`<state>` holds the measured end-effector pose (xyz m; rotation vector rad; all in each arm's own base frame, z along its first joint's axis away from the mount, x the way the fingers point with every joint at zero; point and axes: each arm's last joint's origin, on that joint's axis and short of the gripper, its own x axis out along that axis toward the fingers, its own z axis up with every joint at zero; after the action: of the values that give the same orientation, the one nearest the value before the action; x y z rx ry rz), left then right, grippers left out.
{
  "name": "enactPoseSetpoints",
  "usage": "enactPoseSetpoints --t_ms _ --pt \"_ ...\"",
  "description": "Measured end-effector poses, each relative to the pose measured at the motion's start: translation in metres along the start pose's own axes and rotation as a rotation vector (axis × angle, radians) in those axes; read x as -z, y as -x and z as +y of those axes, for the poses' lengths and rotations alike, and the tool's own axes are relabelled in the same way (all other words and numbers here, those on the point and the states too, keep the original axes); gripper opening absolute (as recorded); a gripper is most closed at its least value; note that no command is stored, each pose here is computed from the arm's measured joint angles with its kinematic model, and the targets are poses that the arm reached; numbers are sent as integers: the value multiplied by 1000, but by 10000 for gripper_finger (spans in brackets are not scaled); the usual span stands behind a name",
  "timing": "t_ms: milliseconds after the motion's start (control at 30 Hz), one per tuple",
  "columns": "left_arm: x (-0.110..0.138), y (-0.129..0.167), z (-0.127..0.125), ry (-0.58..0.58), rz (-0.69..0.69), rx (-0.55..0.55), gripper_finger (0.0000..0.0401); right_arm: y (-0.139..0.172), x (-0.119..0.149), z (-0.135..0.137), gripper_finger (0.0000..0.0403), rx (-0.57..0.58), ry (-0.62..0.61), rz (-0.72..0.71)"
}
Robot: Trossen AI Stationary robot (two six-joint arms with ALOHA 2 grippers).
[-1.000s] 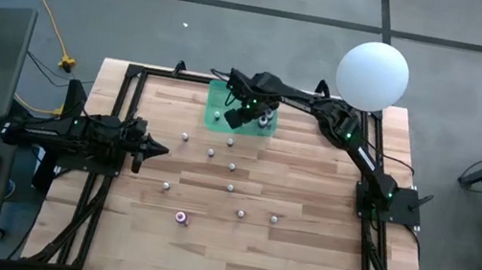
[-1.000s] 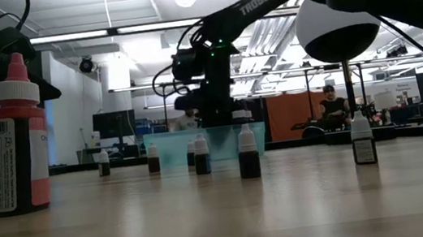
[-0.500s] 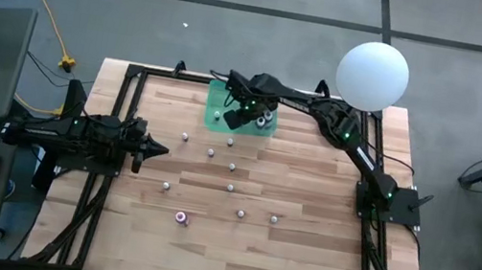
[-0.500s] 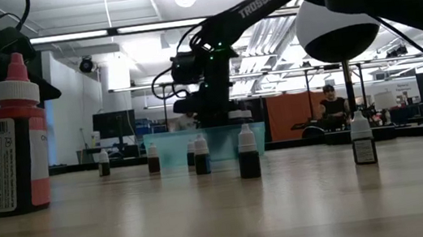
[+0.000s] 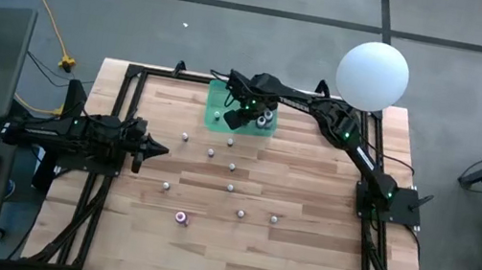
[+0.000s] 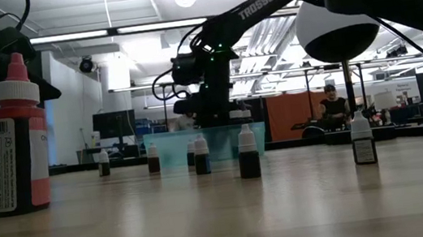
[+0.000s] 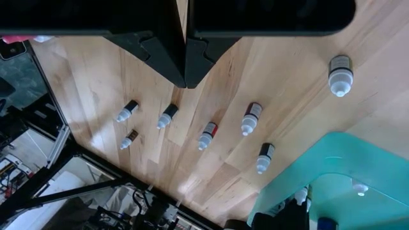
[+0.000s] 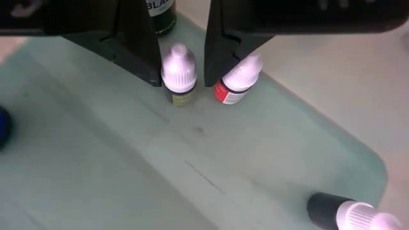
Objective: Pick & Place food coloring
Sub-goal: Put the small green food coloring into the bin, then put the large red food coloring into the bin
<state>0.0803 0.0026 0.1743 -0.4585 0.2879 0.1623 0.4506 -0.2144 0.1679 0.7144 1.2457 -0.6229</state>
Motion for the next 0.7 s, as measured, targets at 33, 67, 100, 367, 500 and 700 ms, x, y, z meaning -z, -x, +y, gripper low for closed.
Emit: enactPoseSetpoints --t_ms 33,67,100,367,500,700 --pt "0 0 0 0 0 0 0 0 0 0 116 1 0 -1" --pt "0 0 0 0 0 0 0 0 -1 -1 124 2 0 -2" --pt "0 0 0 0 0 0 0 0 -1 -1 131 3 0 -2" --pt "0 0 0 0 0 0 0 2 -1 -2 169 5 21 -5" --pt "0 0 0 0 0 0 0 13 -2 -2 174 -1 22 -35" --pt "0 0 0 0 0 1 0 39 -6 -7 174 -8 18 -93"
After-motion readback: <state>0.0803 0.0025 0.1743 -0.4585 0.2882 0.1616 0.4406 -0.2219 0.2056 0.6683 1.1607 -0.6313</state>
